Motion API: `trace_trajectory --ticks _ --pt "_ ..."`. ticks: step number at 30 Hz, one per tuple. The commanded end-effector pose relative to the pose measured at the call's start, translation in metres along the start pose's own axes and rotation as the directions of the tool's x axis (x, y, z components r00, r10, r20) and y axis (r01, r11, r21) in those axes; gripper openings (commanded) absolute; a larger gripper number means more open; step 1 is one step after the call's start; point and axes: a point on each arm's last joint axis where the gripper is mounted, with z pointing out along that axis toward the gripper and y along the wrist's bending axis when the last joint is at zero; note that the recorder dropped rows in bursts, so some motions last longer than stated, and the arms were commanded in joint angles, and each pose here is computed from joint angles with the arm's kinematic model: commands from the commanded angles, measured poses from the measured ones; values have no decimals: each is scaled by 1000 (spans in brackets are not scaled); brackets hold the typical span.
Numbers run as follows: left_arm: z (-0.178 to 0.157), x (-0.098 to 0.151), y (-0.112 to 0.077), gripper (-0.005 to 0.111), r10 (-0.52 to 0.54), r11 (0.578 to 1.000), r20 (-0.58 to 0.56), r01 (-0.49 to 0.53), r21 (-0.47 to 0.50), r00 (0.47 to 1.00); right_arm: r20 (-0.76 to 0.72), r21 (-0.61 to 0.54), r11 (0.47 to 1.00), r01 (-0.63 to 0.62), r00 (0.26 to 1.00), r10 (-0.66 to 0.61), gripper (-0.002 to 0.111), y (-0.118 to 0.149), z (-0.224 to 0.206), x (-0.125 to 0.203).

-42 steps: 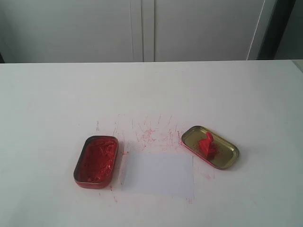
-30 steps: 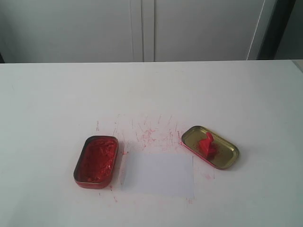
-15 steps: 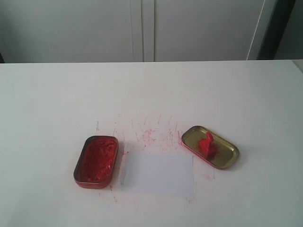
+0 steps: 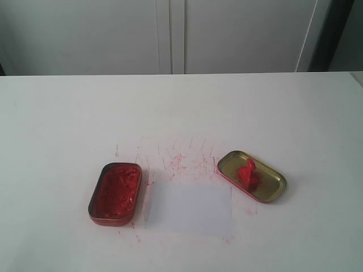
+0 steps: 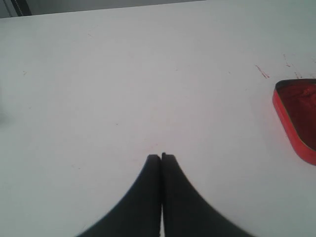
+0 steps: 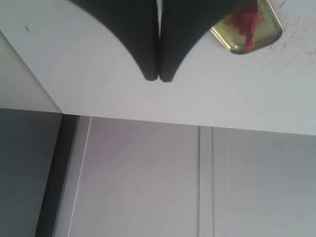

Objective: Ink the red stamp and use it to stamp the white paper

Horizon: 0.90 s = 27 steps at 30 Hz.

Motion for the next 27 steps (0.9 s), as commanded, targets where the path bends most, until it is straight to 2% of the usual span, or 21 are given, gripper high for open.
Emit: trace_trajectory --ticks 1,10,27 --pt "0 1 0 0 -2 1000 -3 2 -1 1000 70 -1 1000 13 997 -13 0 0 0 -4" --pt "0 1 0 0 -2 1000 -3 2 -1 1000 246 -1 1000 13 969 -12 0 0 -3 -20" --pt "0 1 0 0 -2 1000 -3 2 -1 1000 266 -1 1000 13 964 -12 0 0 -3 -22"
